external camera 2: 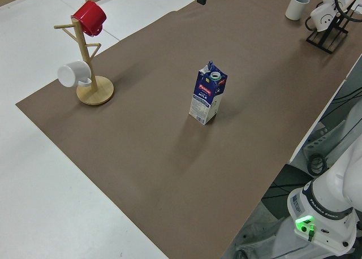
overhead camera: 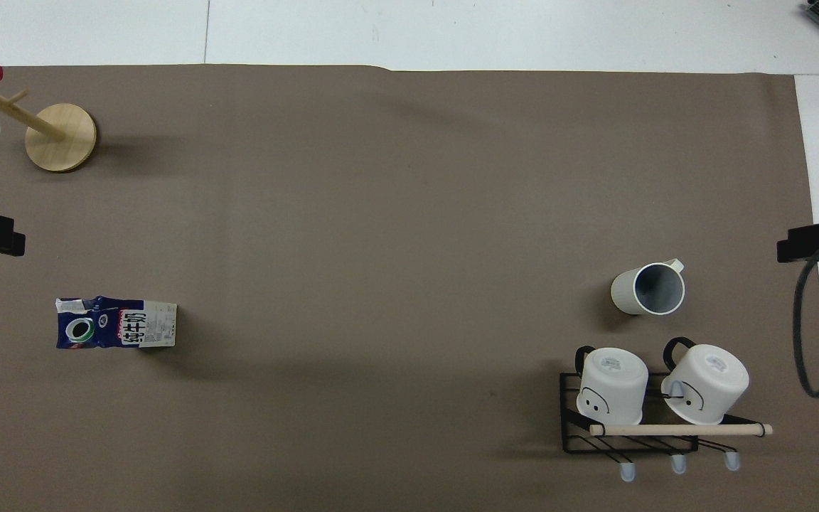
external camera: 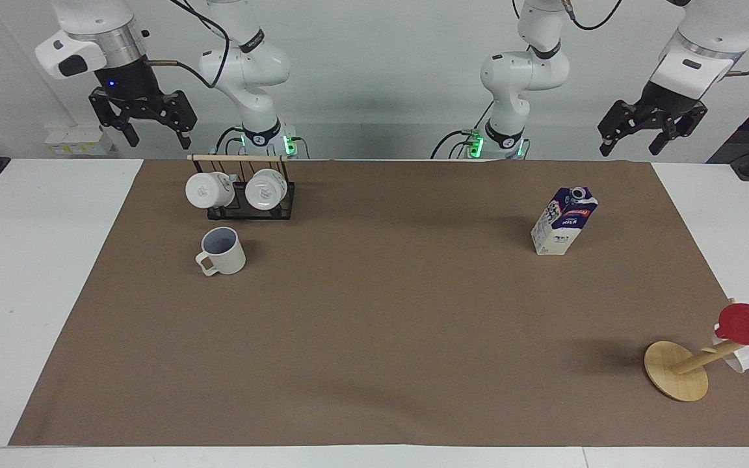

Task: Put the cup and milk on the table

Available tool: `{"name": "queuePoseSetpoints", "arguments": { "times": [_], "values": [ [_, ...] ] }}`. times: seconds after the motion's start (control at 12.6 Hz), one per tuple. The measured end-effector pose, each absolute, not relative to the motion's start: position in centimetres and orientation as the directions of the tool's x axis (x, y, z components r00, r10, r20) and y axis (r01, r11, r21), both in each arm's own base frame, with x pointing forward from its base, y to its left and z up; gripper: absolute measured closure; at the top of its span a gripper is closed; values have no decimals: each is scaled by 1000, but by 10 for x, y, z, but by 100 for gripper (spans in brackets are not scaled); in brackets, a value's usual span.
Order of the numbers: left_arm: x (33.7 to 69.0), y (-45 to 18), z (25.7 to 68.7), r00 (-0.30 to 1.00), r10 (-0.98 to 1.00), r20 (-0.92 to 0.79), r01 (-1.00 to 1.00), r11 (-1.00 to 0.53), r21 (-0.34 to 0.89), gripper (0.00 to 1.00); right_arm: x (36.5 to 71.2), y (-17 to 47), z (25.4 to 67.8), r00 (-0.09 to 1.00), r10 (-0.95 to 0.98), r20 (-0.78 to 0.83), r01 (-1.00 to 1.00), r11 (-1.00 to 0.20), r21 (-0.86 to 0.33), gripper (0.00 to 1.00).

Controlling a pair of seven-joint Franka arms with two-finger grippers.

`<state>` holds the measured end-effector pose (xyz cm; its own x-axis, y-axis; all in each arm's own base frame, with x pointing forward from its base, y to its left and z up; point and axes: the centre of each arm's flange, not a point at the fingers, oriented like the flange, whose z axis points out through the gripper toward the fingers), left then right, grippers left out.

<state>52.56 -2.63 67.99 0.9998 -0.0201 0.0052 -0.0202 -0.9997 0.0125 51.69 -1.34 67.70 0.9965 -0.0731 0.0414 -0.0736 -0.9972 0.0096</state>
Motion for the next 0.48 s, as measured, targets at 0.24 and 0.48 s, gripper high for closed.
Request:
{"name": "queuePoseSetpoints", "arguments": {
  "times": [0.24,0.48],
  "values": [
    [526,-22,680,1000,-11,5,-11,-1000,13,0,517,-14,677,996,-74,41,-74,-997,10,0],
    [526,-22,680,1000,-10,5,-10,-1000,13,0,517,-14,677,996,-75,41,-75,-997,10,0]
  ]
}}
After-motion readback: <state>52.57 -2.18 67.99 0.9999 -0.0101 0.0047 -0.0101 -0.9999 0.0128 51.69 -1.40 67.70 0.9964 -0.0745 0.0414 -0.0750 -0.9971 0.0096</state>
